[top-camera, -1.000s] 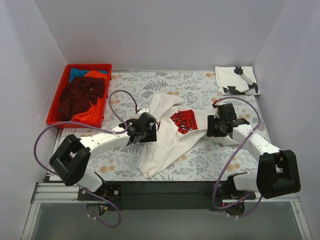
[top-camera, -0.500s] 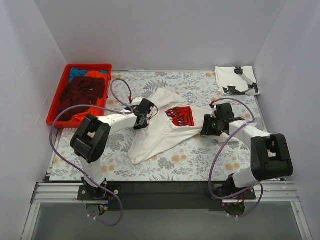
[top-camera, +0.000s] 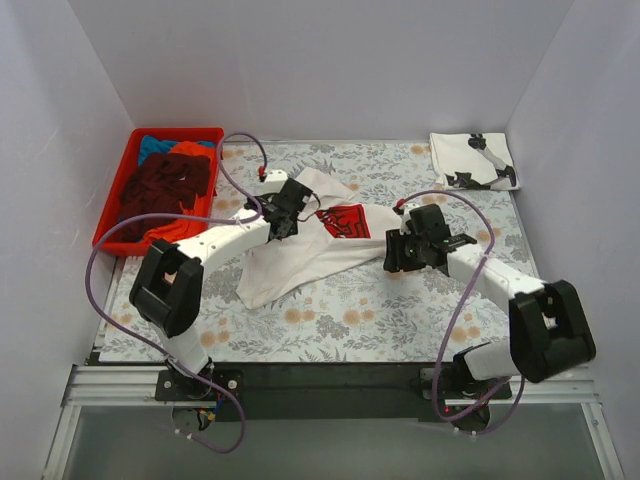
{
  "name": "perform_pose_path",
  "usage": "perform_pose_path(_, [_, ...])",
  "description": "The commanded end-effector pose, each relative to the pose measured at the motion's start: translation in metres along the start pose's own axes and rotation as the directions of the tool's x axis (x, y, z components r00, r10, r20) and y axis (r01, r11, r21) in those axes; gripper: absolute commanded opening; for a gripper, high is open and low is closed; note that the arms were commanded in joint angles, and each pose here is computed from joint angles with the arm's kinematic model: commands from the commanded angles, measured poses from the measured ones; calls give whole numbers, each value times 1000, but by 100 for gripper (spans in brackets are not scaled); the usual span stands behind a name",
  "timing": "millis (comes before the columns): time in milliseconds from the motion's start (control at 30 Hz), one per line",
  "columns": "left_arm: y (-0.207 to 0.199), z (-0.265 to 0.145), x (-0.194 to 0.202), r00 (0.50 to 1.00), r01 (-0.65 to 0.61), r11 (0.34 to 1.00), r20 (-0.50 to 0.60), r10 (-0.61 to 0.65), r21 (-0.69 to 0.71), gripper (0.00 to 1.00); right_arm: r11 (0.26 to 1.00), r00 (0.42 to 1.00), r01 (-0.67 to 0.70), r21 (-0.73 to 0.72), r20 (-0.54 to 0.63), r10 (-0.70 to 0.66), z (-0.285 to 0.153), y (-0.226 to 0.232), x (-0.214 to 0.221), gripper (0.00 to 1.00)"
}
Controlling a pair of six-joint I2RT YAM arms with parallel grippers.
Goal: Fold and stack the t-shirts
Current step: Flatten the tshirt out
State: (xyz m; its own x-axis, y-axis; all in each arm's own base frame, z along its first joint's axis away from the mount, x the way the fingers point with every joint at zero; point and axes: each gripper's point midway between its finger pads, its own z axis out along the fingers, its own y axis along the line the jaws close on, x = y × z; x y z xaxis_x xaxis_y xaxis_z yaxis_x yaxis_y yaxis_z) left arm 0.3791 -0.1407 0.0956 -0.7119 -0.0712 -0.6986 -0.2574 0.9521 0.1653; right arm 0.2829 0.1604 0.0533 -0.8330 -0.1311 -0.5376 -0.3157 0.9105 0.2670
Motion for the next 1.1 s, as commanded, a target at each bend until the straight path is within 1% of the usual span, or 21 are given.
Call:
perform_pose_path(0, [-33,-56,-3,986,-103,994,136,96,47,63,997,999,13,71,52,-16,-28,-10,6,54])
perform_pose_path(33, [-43,-60,-2,981,-129,990,149,120,52,63,997,999,7,76,49,-11,-30,-12,14,55])
perform_pose_path(67, [-51,-62,0,977,-152,987,160,143,51,63,997,996,7,72,87,-13,-39,-10,10,57])
perform_pose_path(100, [-63,-56,12,968,-202,979,159,194,33,63,998,995,3,69,98,-9,-42,-9,11,57])
perform_pose_path(167, [-77,-54,8,959,-230,973,173,223,25,63,998,992,-10,55,128,3,-49,-6,13,57])
perform_pose_path(200, [-85,-43,17,952,-262,965,162,259,2,62,998,990,-17,53,141,10,-51,-5,12,59])
perform_pose_path(333, [-108,-32,7,940,-280,960,202,275,-1,59,999,983,-12,32,182,6,-60,-2,12,59])
perform_pose_path(367, [-112,-31,5,933,-299,954,210,292,-1,58,1000,984,-9,27,181,4,-59,-1,14,59])
perform_pose_path(400, [-120,-31,-1,932,-288,957,232,278,13,57,1000,983,-8,23,181,4,-59,-1,16,59])
perform_pose_path(500, [-134,-22,0,925,-307,951,244,292,27,56,1000,985,-13,18,173,10,-57,-2,23,59])
perform_pose_path(667, [-136,-6,0,905,-329,943,269,329,-47,56,1000,986,-10,4,166,9,-55,0,27,59])
perform_pose_path(900, [-140,8,9,892,-356,931,267,364,-80,56,1000,986,-10,-6,167,11,-53,1,30,59])
perform_pose_path(1067, [-145,11,14,897,-357,932,257,359,-57,56,1000,987,-13,-10,162,15,-51,0,34,59])
